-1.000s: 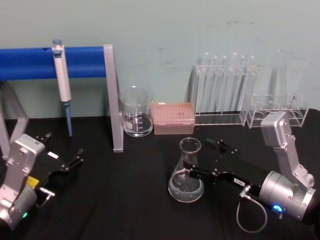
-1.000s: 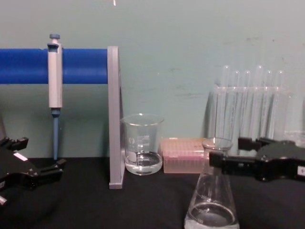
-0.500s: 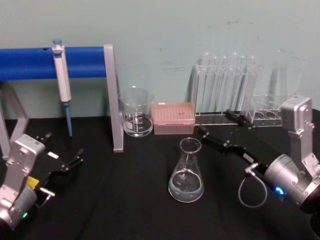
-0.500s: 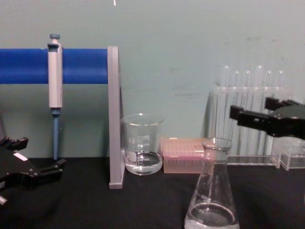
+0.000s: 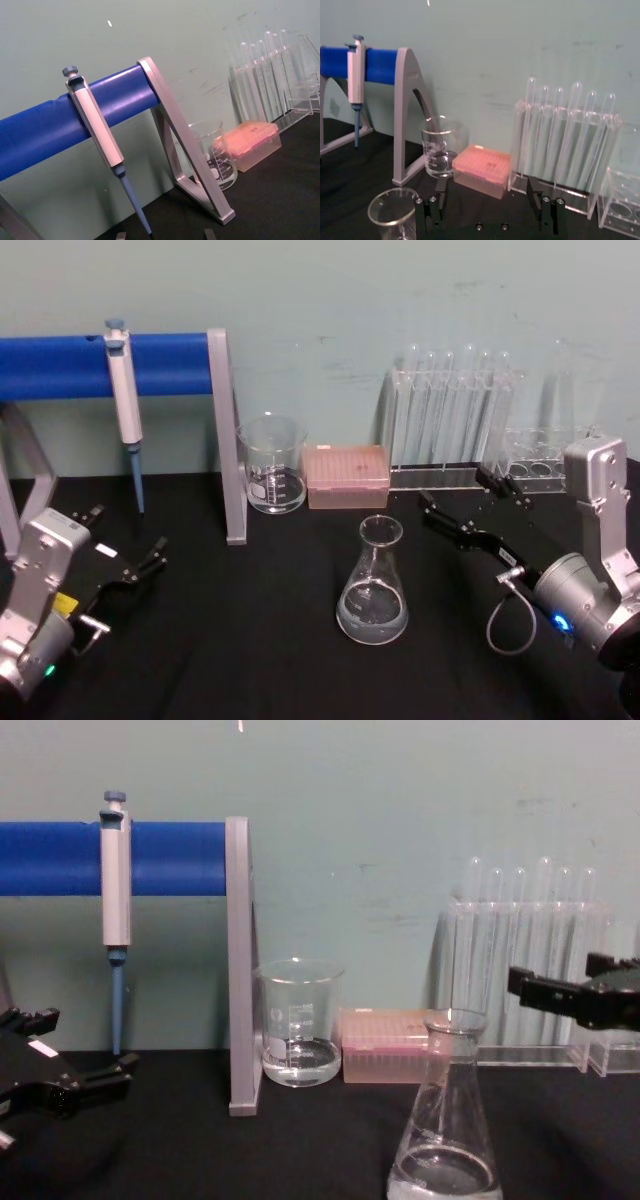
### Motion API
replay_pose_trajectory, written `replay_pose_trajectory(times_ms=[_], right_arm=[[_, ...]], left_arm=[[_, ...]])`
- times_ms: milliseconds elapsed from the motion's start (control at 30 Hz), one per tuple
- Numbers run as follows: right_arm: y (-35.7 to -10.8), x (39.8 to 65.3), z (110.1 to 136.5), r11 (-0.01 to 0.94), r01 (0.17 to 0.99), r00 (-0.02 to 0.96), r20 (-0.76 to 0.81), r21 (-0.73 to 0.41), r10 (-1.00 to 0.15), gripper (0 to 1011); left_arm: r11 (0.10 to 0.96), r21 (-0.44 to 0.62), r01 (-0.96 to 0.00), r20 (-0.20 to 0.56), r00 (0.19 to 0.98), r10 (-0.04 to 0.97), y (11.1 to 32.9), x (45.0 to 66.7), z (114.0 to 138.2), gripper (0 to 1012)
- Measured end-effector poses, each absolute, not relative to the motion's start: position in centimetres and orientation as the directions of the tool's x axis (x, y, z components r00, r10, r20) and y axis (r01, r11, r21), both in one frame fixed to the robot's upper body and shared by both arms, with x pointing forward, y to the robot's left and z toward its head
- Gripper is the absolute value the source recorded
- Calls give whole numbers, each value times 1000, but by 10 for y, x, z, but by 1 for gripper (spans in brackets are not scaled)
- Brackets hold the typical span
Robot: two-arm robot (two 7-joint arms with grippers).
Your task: Grasp the erlenmeyer flask with one hand, shake it three times, then place it back.
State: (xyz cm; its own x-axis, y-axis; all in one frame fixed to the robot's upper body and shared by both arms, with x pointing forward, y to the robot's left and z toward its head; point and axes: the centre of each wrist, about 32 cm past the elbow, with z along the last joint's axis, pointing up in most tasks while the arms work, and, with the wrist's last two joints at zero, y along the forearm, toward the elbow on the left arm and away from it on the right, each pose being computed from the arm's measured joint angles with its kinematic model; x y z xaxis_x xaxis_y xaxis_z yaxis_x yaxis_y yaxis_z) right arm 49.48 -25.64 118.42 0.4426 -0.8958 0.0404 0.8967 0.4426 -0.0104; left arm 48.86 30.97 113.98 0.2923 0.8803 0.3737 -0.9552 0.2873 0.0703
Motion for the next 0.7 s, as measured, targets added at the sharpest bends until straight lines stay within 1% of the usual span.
replay_pose_trajectory(times_ms=[700], right_arm=[[-257,494,1168,410,903,418,36,-129,-908,1000]], left_arm=[[287,70,-955,374,292,880,310,489,1140,1001]])
